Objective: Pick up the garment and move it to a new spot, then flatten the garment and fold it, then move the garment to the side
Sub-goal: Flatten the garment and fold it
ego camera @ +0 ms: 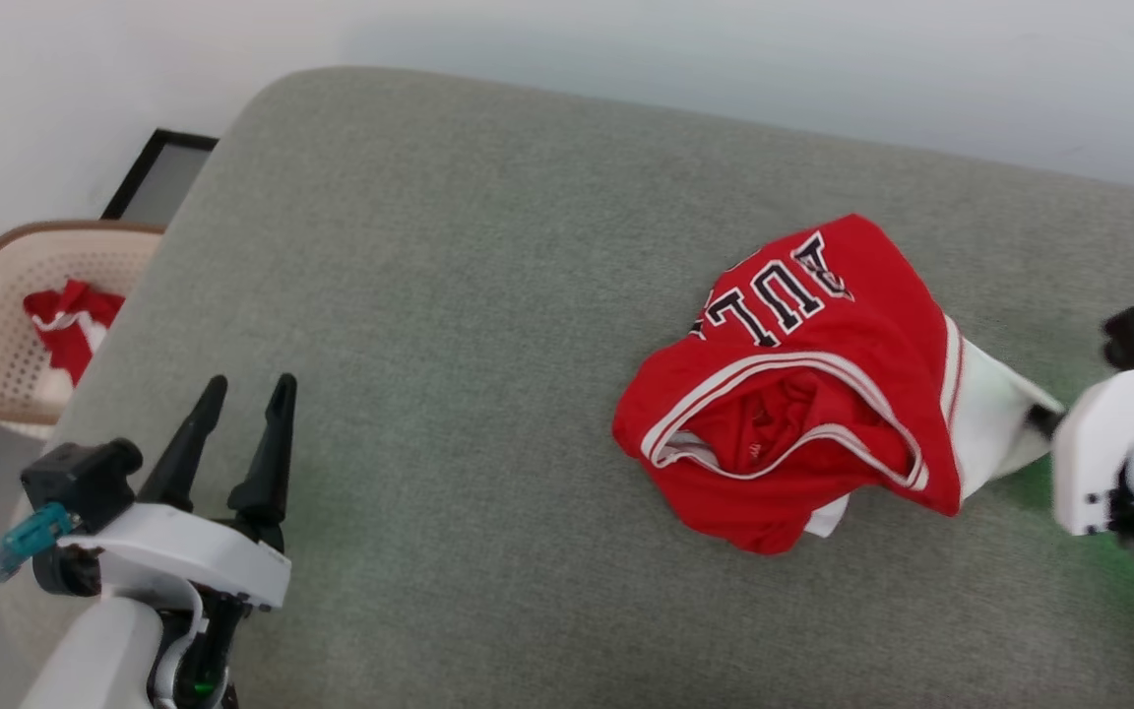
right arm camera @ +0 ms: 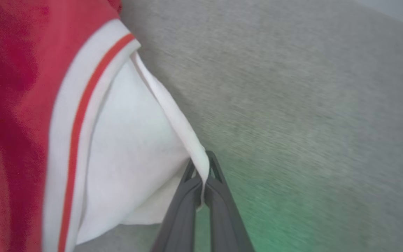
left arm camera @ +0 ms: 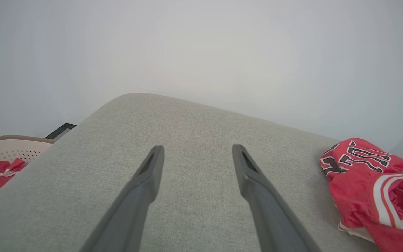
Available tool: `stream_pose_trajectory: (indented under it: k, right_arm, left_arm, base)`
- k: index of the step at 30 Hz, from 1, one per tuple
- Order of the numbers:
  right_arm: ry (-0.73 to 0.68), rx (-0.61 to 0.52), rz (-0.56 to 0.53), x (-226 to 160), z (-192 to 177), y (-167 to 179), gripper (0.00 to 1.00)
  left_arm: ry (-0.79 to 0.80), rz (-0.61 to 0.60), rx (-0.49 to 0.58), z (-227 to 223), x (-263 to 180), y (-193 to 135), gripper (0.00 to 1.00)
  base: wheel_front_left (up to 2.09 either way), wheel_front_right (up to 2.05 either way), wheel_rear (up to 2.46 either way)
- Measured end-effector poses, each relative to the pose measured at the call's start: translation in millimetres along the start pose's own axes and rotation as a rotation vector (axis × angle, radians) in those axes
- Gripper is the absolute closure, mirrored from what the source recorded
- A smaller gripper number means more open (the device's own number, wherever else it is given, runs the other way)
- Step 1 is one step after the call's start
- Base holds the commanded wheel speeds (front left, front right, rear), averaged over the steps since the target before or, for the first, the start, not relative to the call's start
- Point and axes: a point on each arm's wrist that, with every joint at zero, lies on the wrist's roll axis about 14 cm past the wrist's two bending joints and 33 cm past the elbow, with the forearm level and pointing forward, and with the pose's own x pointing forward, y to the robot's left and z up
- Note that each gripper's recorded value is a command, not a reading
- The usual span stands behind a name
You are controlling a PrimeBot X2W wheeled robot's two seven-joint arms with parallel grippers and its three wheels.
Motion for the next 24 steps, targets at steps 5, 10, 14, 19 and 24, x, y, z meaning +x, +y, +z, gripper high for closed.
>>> stream_pose_trajectory:
  k: [5, 10, 14, 19, 24]
  right_arm:
    - [-0.036, 0.015, -0.103, -29.6, 6.0, -47.0, 1.0]
    - [-0.016, 0.058, -0.208, -61.9, -14.9, -91.0, 1.0]
    - [0.014, 0.106, -0.27, -80.0, -37.8, -113.8, 1.0]
    - [0.081, 0.165, -0.305, -84.4, -72.3, -121.7, 1.0]
    - [0.095, 0.203, -0.311, -80.6, -84.6, -118.1, 1.0]
  left_arm:
    - [-0.008, -0.028, 0.002, 2.9, 4.1, -7.3, 0.0]
    - [-0.004, -0.062, 0.002, 2.8, 8.0, -16.9, 0.0]
    - [-0.004, -0.087, 0.0, 2.7, 11.6, -25.2, 0.0]
    - [0.004, -0.103, 0.002, 1.3, 15.5, -30.8, 0.0]
    - [0.017, -0.115, 0.002, -2.4, 16.6, -34.8, 0.0]
  base:
    - [0.0, 0.0, 0.0]
    - [0.0, 0.0, 0.0]
    - [0.0, 0.0, 0.0]
    - [0.0, 0.0, 0.0]
    - [0.0, 0.0, 0.0]
